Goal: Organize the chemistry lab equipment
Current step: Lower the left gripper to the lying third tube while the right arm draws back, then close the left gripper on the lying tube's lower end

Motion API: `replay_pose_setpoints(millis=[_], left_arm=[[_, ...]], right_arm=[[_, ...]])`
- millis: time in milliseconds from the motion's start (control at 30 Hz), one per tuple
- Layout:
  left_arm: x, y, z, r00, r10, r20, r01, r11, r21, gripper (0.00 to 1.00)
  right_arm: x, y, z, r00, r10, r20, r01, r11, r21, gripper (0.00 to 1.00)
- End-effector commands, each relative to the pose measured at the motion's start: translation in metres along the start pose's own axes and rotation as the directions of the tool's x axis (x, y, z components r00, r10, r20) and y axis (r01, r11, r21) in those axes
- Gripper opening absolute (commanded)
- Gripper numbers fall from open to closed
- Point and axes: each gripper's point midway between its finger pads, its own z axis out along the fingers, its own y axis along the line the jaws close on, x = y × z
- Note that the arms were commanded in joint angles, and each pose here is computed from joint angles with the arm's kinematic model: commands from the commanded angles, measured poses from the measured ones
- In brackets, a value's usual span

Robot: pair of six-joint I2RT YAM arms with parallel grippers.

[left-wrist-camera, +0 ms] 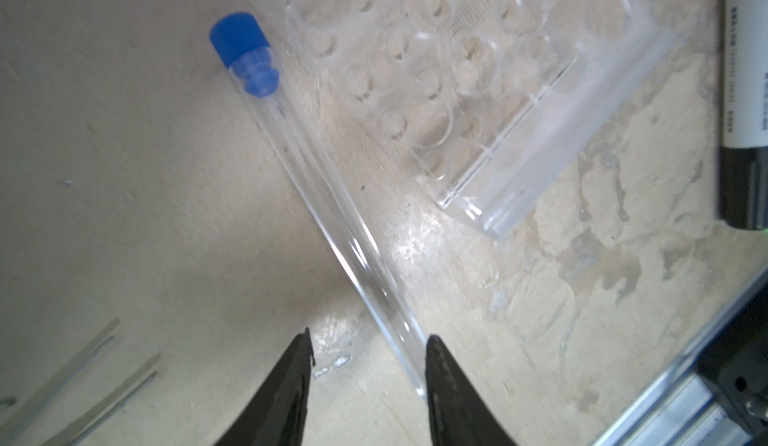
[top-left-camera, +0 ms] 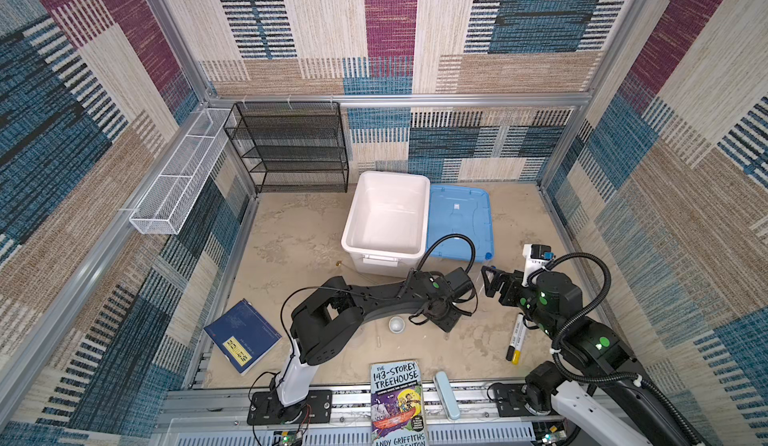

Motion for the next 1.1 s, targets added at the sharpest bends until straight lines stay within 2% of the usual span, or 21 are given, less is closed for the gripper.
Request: replay_pose_setpoints(millis=[0,167,300,467,600,700,767,967,1067], left_arm=[[0.008,-0.004,0.002,0.999,-0.019,-0.037,0.019,1.000,0.016,0.47],[0.017,-0.003,0.010,0.996,-0.017,-0.088,0.018,1.000,0.002,0.46],[0.019,0.005,0.007,0.996,-0.015,-0.086,0.011,0.999,-0.040,0.46],[0.033,0.023,0.013,0.992,0.008,-0.127,-0.027,0.989,-0.146,0.40],[0.042,0.027,0.016,0.989,0.001,-0.145,-0.025,0.986,-0.163,0.35],[0.043,0.033,0.017,0.990,-0.007,-0.141,-0.021,0.981,-0.195,0.34],[0.043,0.037,0.017,0.990,-0.015,-0.138,-0.015,0.977,-0.214,0.29],[0.041,0.049,0.015,0.991,-0.044,-0.128,0.011,0.967,-0.253,0.27],[0.041,0.052,0.015,0.991,-0.069,-0.115,0.040,0.971,-0.236,0.26]], right_arm=[[-0.002,0.001,0.001,1.000,0.009,0.010,-0.009,1.000,-0.004,0.99],[-0.003,0.001,0.001,1.000,0.010,0.016,-0.010,1.000,-0.007,0.99],[-0.004,0.001,0.000,1.000,0.011,0.020,-0.011,1.000,-0.009,0.99],[-0.005,0.001,-0.002,1.000,0.012,0.026,-0.012,1.000,-0.010,0.99],[-0.005,0.002,-0.002,1.000,0.014,0.027,-0.014,1.000,-0.012,0.99],[-0.004,0.001,-0.001,1.000,0.012,0.026,-0.012,1.000,-0.009,0.99],[-0.004,0.001,-0.001,1.000,0.012,0.025,-0.012,1.000,-0.008,0.99],[-0.004,0.001,-0.001,1.000,0.014,0.027,-0.014,1.000,-0.008,0.99],[-0.004,0.001,-0.001,1.000,0.013,0.026,-0.013,1.000,-0.010,0.99]])
